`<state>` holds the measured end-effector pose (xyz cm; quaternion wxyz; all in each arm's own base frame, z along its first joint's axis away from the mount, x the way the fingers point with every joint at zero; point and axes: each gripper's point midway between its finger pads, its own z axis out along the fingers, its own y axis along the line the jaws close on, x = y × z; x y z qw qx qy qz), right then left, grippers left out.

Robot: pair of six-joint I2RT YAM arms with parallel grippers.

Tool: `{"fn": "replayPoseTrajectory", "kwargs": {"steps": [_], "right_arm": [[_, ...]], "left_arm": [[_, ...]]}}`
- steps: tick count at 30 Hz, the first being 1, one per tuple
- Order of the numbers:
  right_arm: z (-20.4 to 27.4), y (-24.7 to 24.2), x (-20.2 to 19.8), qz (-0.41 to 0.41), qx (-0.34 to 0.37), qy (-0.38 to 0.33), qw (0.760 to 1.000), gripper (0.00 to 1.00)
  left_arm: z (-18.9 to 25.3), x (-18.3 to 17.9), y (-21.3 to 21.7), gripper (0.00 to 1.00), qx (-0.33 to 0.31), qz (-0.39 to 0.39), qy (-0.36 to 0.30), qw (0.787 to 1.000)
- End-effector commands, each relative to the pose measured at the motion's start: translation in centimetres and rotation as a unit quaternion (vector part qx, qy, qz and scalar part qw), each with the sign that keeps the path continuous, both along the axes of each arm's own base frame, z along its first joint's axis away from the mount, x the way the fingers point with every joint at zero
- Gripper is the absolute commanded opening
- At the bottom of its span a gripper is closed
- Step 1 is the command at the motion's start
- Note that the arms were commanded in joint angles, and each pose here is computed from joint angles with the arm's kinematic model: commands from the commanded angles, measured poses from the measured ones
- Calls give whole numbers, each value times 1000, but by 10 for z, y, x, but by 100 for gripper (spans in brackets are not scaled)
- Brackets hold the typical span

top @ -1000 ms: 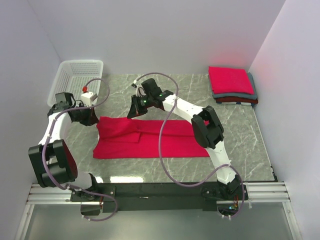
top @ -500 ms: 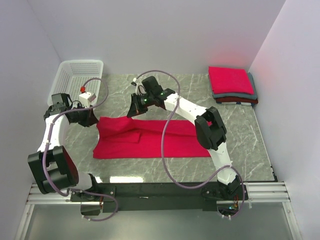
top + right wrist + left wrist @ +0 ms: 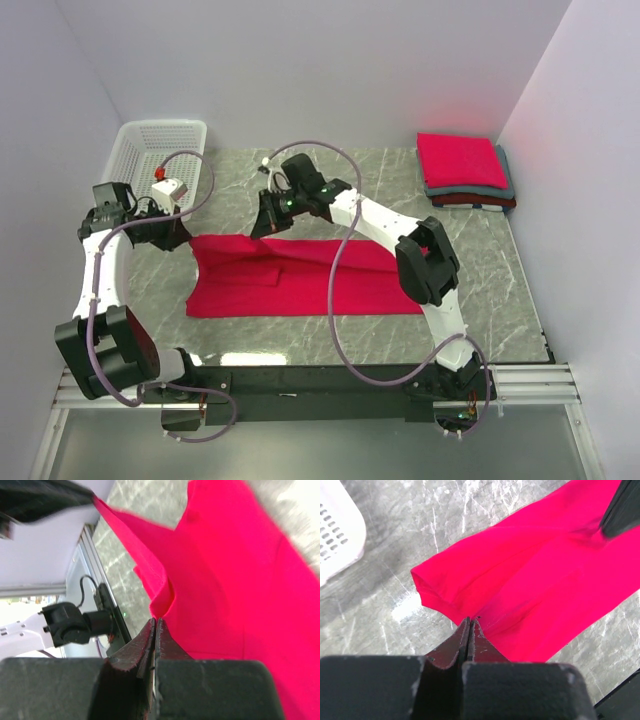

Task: Fold and stack the t-shirts
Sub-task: Fold the tshirt

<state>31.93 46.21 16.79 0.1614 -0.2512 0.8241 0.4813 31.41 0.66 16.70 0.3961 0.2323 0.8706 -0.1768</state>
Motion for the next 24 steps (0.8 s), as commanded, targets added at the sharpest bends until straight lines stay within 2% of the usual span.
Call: {"fn": "replayPoseTrajectory", "kwargs": {"steps": [1, 15, 24], "right_arm": [[27, 3, -22, 29, 23, -18, 999, 0], [33, -2, -40, 41, 28, -10, 999, 0], [9, 1, -67, 67, 11, 15, 998, 0]], "left_arm": [[31, 1, -1, 0, 15, -21, -48, 999], [43, -19, -1, 0, 49, -50, -60, 996], [29, -37, -2, 0, 73, -89, -41, 993]]}}
